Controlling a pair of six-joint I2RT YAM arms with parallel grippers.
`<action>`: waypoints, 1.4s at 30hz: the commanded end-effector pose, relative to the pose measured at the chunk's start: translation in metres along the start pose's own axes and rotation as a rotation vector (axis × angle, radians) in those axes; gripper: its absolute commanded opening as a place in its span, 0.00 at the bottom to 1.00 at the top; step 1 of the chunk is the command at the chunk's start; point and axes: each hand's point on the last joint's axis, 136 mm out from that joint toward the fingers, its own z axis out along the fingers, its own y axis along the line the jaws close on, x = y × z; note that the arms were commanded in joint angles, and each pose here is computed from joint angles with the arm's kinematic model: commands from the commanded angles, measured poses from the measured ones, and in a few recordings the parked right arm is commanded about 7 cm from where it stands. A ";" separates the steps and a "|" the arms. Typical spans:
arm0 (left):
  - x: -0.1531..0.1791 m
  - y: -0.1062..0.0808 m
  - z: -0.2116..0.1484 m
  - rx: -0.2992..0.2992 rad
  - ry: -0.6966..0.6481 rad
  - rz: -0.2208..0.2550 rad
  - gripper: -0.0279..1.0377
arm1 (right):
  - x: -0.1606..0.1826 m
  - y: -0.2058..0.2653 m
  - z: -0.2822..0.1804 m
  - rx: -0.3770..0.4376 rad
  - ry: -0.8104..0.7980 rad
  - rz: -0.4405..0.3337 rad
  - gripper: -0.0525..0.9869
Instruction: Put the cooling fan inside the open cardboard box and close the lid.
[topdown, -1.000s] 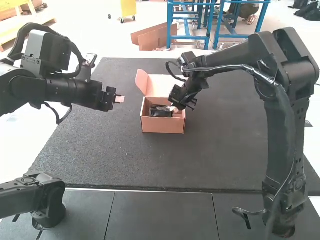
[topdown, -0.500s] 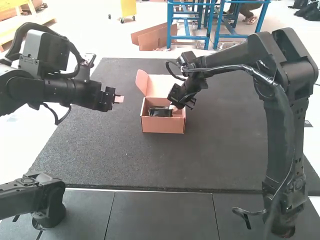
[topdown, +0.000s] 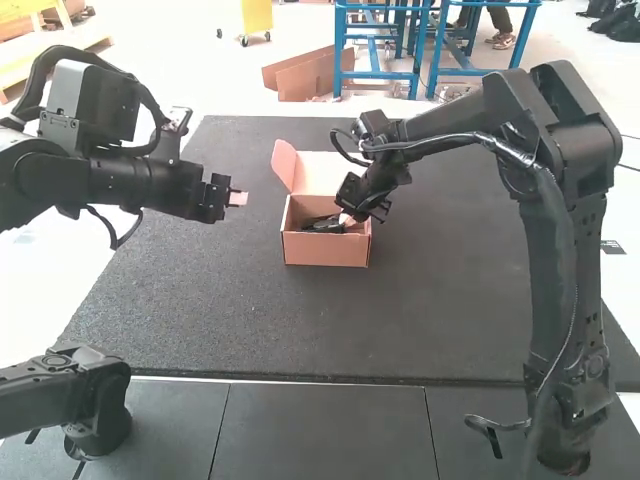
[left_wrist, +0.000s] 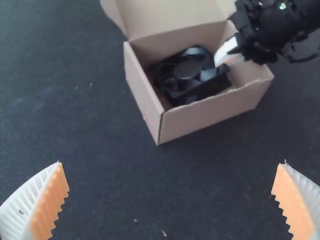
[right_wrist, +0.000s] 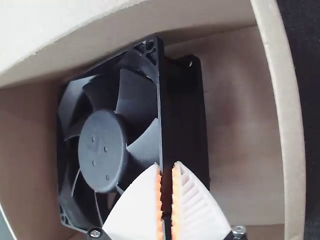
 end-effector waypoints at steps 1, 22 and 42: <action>-0.010 -0.004 -0.007 0.018 -0.041 0.015 0.93 | -0.009 0.028 -0.014 -0.088 -0.011 -0.019 0.41; -0.028 0.025 0.022 -0.061 -0.040 -0.139 0.93 | -0.072 0.038 -0.135 -0.002 -0.207 -0.592 0.91; -0.049 0.069 0.076 -0.206 -0.048 -0.181 0.93 | -0.069 -0.037 -0.161 0.188 -0.412 -0.711 0.91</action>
